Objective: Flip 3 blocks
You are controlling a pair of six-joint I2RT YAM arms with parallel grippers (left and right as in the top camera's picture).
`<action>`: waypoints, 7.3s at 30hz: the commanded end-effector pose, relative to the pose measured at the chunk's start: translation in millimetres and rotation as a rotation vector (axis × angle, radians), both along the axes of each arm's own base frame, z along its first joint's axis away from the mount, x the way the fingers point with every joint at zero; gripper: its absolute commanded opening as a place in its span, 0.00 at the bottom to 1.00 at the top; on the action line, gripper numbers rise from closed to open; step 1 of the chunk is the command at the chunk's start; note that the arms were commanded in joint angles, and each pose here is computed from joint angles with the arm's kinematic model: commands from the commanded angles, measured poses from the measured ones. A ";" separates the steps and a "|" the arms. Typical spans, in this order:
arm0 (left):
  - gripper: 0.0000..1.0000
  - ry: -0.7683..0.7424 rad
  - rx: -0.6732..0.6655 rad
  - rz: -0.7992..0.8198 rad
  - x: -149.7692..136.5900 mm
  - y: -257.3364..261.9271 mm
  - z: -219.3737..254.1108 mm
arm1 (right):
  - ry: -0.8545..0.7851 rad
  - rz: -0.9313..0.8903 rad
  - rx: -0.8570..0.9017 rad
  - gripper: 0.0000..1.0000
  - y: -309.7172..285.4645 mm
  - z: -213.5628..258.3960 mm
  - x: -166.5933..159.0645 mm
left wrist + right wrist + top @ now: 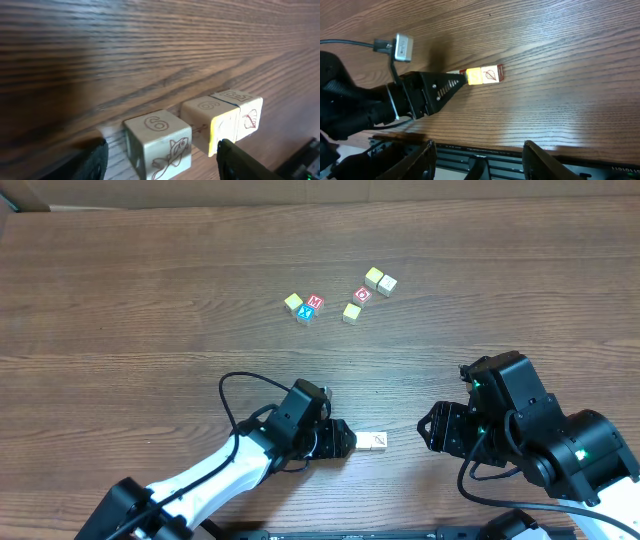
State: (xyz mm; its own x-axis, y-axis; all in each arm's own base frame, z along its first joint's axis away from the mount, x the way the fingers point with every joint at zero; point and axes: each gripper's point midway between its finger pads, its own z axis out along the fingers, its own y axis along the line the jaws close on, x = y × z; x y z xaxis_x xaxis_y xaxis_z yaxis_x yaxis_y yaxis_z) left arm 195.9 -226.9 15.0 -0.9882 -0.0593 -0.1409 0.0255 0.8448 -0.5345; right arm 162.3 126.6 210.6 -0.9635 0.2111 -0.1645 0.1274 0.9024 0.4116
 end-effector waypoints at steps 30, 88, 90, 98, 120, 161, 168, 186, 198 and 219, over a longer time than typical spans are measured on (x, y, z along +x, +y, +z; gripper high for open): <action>0.04 -0.059 0.193 0.013 -18.6 51.8 16.7 | 0.002 0.004 -0.073 0.27 -2.4 -8.0 19.1; 0.04 0.132 0.049 0.254 2.8 13.0 -20.6 | 0.035 0.014 -0.066 0.24 -1.7 -9.6 11.6; 0.04 0.150 0.047 0.295 3.6 14.0 -21.0 | 0.035 0.014 -0.066 0.24 -1.7 -9.6 11.6; 0.04 0.185 0.041 0.367 3.9 15.3 -21.5 | 0.030 0.031 -0.071 0.24 -1.8 -9.7 11.3; 0.04 0.307 -0.014 0.467 -4.1 8.4 -19.3 | 0.030 0.034 -0.072 0.24 -2.0 -9.8 11.0; 0.04 0.215 0.130 0.358 -41.9 -2.3 -27.2 | 0.031 0.059 -0.067 0.22 -0.4 -9.6 9.1; 0.04 0.218 0.129 0.355 -41.2 -4.4 -30.7 | 0.033 0.061 -0.062 0.22 0.5 -9.4 8.6; 0.04 0.201 0.082 0.348 -35.6 -14.1 -25.9 | 0.031 0.061 -0.061 0.21 0.7 -9.2 9.0; 0.04 0.182 0.058 0.315 -34.7 -23.5 -25.9 | 0.032 0.061 -0.061 0.21 0.7 -9.2 9.0; 0.04 -0.062 0.171 0.316 -30.7 36.4 31.6 | 0.032 0.061 -0.062 0.20 0.4 -9.4 8.8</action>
State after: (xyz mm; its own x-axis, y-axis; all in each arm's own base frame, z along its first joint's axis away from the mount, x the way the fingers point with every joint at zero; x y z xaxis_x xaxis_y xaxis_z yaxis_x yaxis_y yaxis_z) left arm 148.7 -215.8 31.6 -0.9365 -0.3458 -0.0586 -0.2887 0.8549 -0.4310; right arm 166.5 124.6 192.3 -0.9828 0.1405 -0.1196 0.0943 0.9395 0.3293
